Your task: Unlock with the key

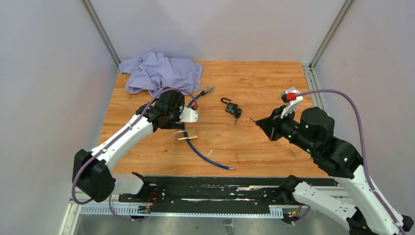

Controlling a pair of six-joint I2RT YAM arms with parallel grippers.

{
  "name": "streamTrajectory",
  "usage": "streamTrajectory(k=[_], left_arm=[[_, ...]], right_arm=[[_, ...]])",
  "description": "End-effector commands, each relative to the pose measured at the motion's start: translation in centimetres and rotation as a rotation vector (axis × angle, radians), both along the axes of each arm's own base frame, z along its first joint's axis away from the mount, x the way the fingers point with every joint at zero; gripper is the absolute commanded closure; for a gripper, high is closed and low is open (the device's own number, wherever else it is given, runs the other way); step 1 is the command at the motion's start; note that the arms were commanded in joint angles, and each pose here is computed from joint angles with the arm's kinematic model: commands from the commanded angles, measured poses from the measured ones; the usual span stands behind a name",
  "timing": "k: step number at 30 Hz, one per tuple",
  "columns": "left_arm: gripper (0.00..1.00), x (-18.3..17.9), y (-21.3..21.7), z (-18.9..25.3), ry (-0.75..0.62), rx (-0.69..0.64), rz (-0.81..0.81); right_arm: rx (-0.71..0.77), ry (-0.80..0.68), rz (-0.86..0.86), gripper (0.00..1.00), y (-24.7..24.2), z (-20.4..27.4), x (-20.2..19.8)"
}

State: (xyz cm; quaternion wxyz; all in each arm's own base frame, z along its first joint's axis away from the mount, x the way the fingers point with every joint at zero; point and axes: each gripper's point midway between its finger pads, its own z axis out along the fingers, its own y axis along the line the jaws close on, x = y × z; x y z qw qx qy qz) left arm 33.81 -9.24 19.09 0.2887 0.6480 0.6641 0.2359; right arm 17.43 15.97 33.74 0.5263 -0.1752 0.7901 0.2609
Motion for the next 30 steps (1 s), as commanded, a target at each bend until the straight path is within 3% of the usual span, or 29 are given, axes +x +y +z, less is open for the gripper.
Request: streamTrajectory(k=[1, 7, 10, 16, 22, 30], left_arm=[[0.01, -3.9, -2.5, -5.3, 0.195, -0.049, -0.216], [0.16, -8.4, -3.2, -10.3, 0.387, -0.059, -0.376], [0.18, -9.0, -2.9, -12.1, 0.431, -0.013, -0.432], [0.23, -9.2, -3.1, -13.8, 0.489, 0.021, -0.488], [0.4, -8.6, -3.3, -15.2, 0.542, 0.053, -0.495], [0.52, -7.0, -3.0, -16.2, 0.56, 0.125, -0.476]], right_arm=[[0.018, -0.002, -0.013, 0.99, 0.3, 0.2, 0.6], [0.013, 0.0, -0.025, 0.99, 0.2, 0.1, 0.9], [0.01, 0.009, -0.022, 0.99, 0.5, -0.1, 1.0], [0.015, 0.01, -0.028, 0.99, 0.4, -0.1, 1.0], [0.019, 0.004, -0.038, 0.99, 0.1, 0.1, 0.9], [0.014, 0.0, -0.043, 1.0, 0.1, 0.4, 1.1]])
